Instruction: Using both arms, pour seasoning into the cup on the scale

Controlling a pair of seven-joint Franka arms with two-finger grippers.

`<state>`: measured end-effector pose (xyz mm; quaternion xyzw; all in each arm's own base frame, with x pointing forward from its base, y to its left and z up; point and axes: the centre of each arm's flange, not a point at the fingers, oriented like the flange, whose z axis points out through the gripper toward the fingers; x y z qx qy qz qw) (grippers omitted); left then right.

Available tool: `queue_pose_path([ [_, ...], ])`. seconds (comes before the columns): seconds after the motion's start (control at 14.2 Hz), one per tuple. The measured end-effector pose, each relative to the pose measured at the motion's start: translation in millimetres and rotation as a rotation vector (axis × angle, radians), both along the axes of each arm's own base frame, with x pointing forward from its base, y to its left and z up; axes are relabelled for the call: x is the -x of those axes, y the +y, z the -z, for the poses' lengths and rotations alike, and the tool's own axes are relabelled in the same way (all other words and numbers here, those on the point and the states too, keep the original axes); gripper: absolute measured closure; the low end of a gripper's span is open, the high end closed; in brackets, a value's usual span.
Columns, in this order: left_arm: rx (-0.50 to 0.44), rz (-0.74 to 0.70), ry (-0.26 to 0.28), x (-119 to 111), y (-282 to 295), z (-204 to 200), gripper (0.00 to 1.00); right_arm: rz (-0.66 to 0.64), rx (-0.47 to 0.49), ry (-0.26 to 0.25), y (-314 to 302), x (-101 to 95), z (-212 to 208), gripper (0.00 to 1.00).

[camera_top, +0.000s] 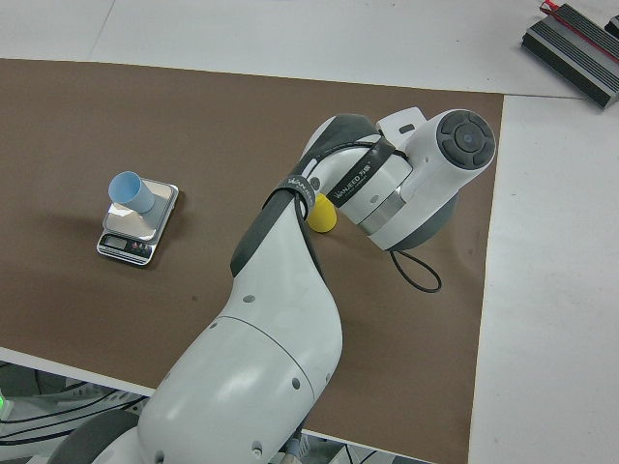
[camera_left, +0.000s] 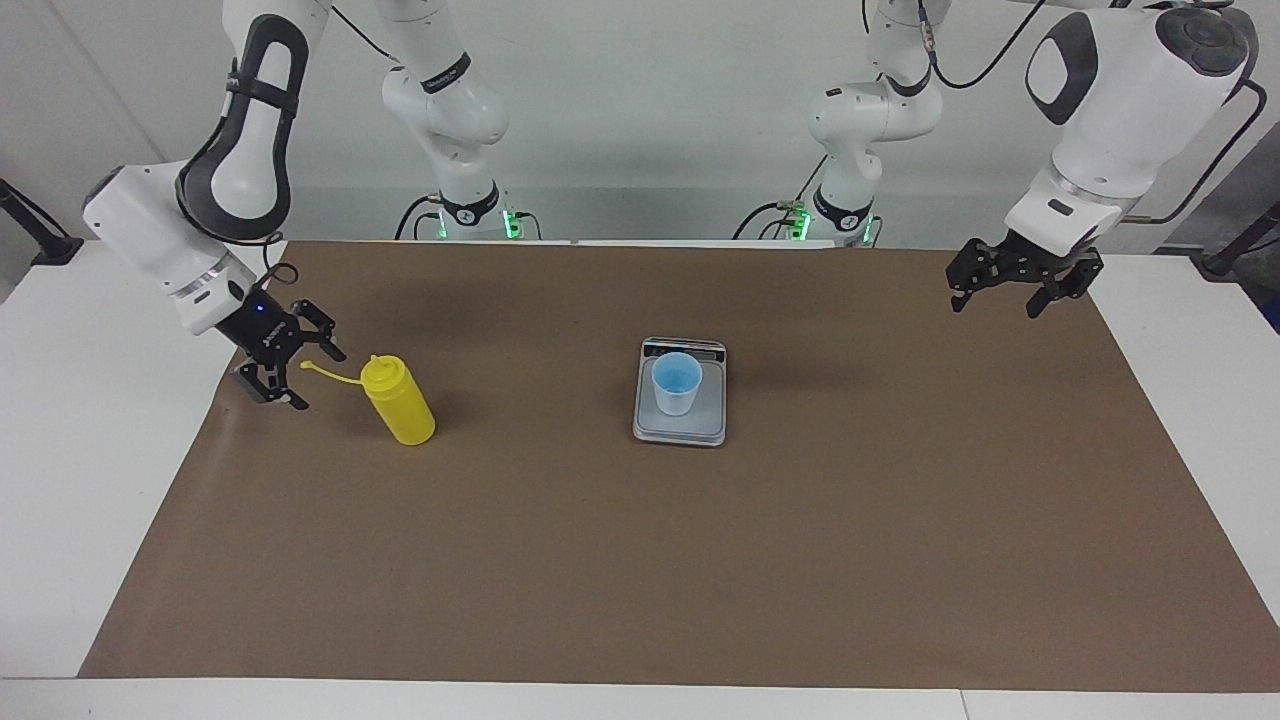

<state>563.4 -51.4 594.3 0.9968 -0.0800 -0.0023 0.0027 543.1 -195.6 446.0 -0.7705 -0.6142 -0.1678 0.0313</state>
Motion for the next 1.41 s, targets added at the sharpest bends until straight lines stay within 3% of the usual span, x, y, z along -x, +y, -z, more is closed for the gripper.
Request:
queue_pose_path([
  [0.35, 0.0, 0.0, 0.0, 0.0, 0.0, 0.0, 0.0, 0.21, -0.007, 0.085, 61.2, 3.6, -56.7, 0.0],
  [0.7, 0.0, 0.0, 0.0, 0.0, 0.0, 0.0, 0.0, 0.483, 0.017, 0.145, 167.0, -3.6, -103.2, 0.0],
  [0.98, 0.0, 0.0, 0.0, 0.0, 0.0, 0.0, 0.0, 0.78, -0.015, 0.192, 247.4, -5.0, -135.4, 0.0],
  [1.41, 0.0, 0.0, 0.0, 0.0, 0.0, 0.0, 0.0, 1.243, -0.069, 0.27, 260.9, -19.5, -172.3, 0.0],
])
